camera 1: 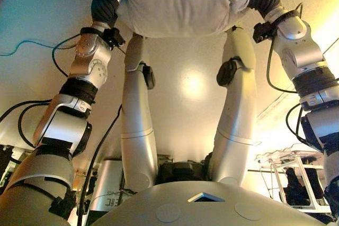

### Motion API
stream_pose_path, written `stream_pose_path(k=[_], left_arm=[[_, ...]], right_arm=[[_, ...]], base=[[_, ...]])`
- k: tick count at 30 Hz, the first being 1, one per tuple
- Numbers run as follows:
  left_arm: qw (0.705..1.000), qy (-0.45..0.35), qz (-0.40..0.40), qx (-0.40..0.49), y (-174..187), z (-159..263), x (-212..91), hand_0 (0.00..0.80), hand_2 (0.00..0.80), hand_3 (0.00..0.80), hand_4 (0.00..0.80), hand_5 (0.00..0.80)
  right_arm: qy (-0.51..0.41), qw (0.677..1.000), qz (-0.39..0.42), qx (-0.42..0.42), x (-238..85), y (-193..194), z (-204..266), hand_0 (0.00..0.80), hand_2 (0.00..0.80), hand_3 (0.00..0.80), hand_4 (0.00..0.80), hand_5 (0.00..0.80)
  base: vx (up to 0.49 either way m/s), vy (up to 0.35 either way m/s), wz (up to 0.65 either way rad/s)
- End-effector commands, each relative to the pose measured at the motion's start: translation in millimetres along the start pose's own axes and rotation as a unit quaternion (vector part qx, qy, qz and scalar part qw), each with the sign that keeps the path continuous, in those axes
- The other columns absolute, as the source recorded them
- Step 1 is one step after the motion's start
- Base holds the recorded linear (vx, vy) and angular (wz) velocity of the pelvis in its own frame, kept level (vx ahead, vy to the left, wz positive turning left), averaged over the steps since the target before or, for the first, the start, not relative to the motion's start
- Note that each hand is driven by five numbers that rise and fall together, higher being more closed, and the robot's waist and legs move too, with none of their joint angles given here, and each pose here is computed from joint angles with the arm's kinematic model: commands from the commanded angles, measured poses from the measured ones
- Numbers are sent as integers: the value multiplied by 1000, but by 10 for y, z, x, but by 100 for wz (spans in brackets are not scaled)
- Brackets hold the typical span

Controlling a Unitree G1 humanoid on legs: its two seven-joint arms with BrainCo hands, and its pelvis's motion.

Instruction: Pick up the cushion and take it to the sofa

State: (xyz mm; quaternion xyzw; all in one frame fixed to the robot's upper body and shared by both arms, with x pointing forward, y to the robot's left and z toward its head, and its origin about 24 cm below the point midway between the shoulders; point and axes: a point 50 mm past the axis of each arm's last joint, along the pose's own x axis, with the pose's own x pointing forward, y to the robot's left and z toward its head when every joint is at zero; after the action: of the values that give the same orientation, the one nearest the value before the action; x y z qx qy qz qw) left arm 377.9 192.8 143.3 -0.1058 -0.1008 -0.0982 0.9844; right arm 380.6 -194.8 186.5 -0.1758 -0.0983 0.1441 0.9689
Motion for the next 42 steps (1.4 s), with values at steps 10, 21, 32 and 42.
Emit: stream_pose_path(k=[10,21,32,42], left_arm=[[982,-43,-140,-119,-822,-456,-390,800,800,800,800,800],[992,-57,-80,-85,-639,-529,-864,800,800,800,800,800],[995,-13,-29,-95,-395,-744,-1645,800,800,800,800,800],[994,-13,-17,-106,-483,-619,-1757,800,800,800,800,800]], right_arm=[[-138,981,123,59,-220,1018,55,800,800,800,800,800],[-116,987,18,109,-666,936,-375,800,800,800,800,800],[-145,979,-19,145,-1653,1076,-632,800,800,800,800,800],[-95,986,-39,134,-1699,1016,-434,800,800,800,800,800]], base=[[8,10,-16],[55,2,-4],[163,-36,17],[97,-31,6]])
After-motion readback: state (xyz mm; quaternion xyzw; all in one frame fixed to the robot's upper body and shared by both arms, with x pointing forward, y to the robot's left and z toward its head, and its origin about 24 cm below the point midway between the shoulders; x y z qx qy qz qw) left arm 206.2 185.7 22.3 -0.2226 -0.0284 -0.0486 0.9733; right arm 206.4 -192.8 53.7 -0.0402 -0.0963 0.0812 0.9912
